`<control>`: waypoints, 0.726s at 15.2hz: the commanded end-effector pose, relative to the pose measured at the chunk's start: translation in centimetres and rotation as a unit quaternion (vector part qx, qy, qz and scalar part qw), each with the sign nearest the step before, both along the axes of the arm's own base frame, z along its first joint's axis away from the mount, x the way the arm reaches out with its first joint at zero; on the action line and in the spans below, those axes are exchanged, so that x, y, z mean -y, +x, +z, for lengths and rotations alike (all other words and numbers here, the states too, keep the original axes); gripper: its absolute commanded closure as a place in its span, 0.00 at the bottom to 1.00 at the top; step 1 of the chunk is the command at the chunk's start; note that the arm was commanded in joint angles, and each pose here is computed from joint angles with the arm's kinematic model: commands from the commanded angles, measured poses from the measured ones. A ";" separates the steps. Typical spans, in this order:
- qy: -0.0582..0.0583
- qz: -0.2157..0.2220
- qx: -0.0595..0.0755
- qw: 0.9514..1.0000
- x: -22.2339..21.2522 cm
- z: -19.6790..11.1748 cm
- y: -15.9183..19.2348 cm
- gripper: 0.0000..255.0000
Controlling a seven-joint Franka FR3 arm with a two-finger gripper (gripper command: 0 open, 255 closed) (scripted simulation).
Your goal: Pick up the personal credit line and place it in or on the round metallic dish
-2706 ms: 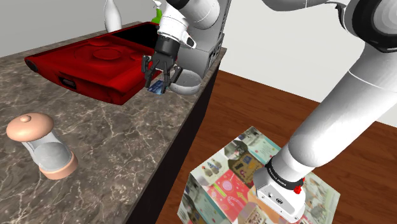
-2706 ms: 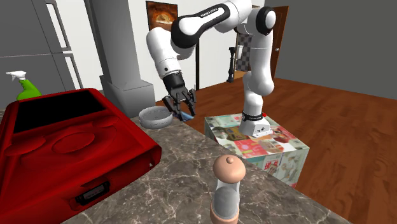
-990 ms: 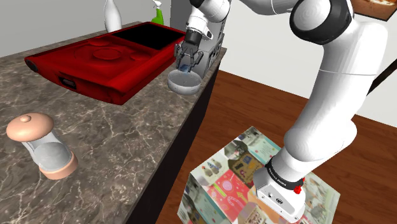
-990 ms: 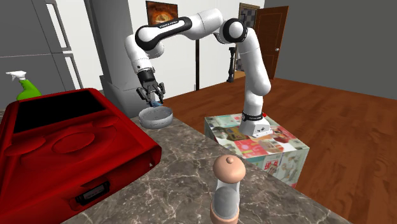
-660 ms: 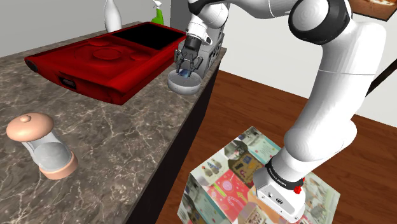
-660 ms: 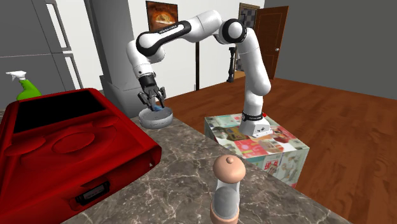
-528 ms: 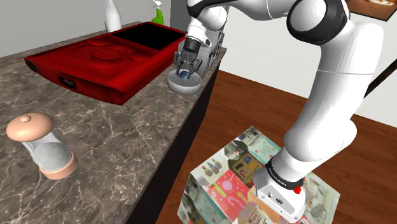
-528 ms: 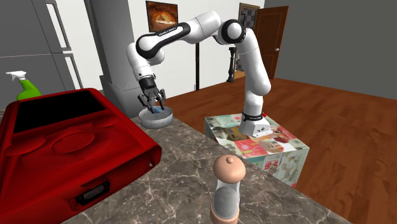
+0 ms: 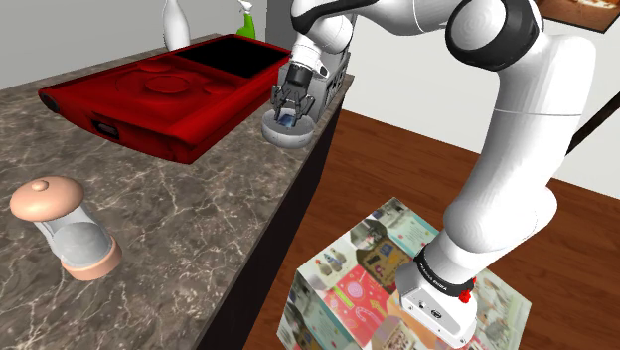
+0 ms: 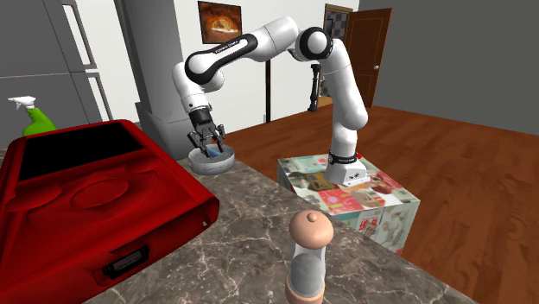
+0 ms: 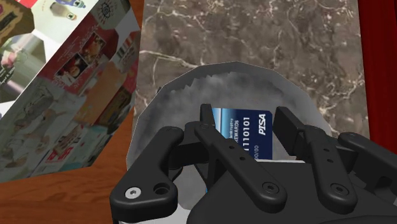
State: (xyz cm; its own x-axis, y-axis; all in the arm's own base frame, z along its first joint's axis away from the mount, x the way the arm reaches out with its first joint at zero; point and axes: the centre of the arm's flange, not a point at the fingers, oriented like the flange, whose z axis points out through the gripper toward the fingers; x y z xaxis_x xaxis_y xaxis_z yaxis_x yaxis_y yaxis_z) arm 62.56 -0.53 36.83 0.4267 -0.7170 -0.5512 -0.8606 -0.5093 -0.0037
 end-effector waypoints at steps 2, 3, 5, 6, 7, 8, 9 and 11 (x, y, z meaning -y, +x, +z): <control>0.000 0.000 0.000 1.000 0.0 0.0 0.0 0.00; 0.000 0.000 0.000 1.000 0.0 0.0 0.0 0.00; 0.000 0.000 0.000 1.000 0.0 0.0 0.0 0.00; 0.000 0.000 0.000 1.000 0.0 0.0 0.0 0.00; 0.000 0.000 0.000 1.000 0.0 0.0 0.0 0.00; 0.000 0.000 0.000 1.000 0.6 1.1 0.4 0.00; 0.000 0.000 0.000 1.000 1.3 2.2 0.7 0.00; 0.000 0.000 0.000 1.000 2.4 4.2 1.4 0.00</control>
State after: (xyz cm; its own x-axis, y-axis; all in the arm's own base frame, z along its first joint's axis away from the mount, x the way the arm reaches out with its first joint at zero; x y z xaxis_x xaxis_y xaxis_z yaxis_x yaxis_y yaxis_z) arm 63.53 -2.38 40.11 0.4270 -0.7174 -0.5505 -0.8609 -0.5088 -0.0046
